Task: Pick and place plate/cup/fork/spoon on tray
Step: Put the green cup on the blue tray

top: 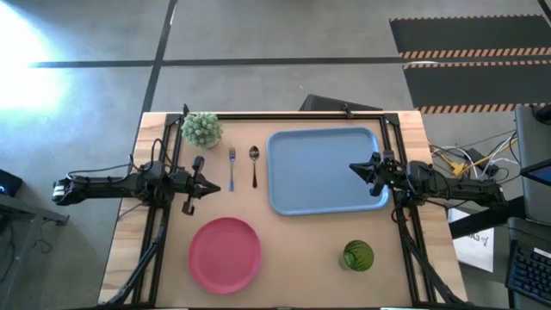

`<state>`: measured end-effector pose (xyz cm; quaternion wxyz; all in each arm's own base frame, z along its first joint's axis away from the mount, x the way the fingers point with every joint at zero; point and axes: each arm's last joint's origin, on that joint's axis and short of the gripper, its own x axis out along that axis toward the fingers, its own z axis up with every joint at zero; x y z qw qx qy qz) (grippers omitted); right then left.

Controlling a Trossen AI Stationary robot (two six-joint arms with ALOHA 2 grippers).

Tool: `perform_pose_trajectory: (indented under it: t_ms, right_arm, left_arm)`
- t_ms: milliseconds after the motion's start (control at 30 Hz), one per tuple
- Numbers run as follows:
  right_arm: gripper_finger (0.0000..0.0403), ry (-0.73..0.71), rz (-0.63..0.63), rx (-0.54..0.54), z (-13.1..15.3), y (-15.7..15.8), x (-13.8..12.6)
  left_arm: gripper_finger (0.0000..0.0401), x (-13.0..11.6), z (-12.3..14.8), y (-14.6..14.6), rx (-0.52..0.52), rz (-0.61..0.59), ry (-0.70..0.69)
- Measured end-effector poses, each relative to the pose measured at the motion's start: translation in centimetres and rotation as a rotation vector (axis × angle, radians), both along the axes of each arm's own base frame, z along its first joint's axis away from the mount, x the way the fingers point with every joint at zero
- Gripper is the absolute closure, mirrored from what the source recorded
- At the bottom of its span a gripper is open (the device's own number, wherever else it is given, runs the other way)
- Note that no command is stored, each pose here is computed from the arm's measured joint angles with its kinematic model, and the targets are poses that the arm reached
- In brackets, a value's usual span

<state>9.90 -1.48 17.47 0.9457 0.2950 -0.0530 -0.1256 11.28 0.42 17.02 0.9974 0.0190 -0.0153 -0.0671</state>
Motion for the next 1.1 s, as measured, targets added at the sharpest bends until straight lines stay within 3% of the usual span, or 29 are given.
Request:
perform_pose_trajectory:
  t_ms: [233,367,567,733,867,933,1100]
  right_arm:
    - [0.0394,-0.05,-0.006,0.156,0.1,0.0,0.0]
    - [0.0394,-0.123,0.0,0.15,0.8,0.0,-0.1]
    - [0.0394,-0.288,0.012,0.115,2.4,0.0,-0.4]
    - [0.0394,-0.443,0.066,-0.012,4.1,0.3,-1.0]
    - [0.0394,-0.674,0.109,-0.199,7.2,0.7,-2.4]
    - [0.0394,-0.722,0.129,-0.29,9.5,0.9,-3.2]
    - [0.0394,-0.557,0.202,-0.407,16.8,1.2,-3.8]
  left_arm:
    - [0.0401,0.0,0.6,0.0,0.005,0.0,-0.063]
    - [0.0401,-0.4,2.6,0.0,0.014,-0.002,-0.272]
    - [0.0401,-2.3,5.9,0.1,-0.097,0.054,-0.662]
    - [0.0401,-3.5,7.3,0.0,-0.029,0.097,-0.855]
    - [0.0401,-3.7,8.8,-0.1,-0.06,0.046,-0.873]
    - [0.0401,-3.5,10.1,0.0,-0.062,0.05,-0.846]
    - [0.0401,-1.9,14.3,0.1,-0.078,0.074,-0.569]
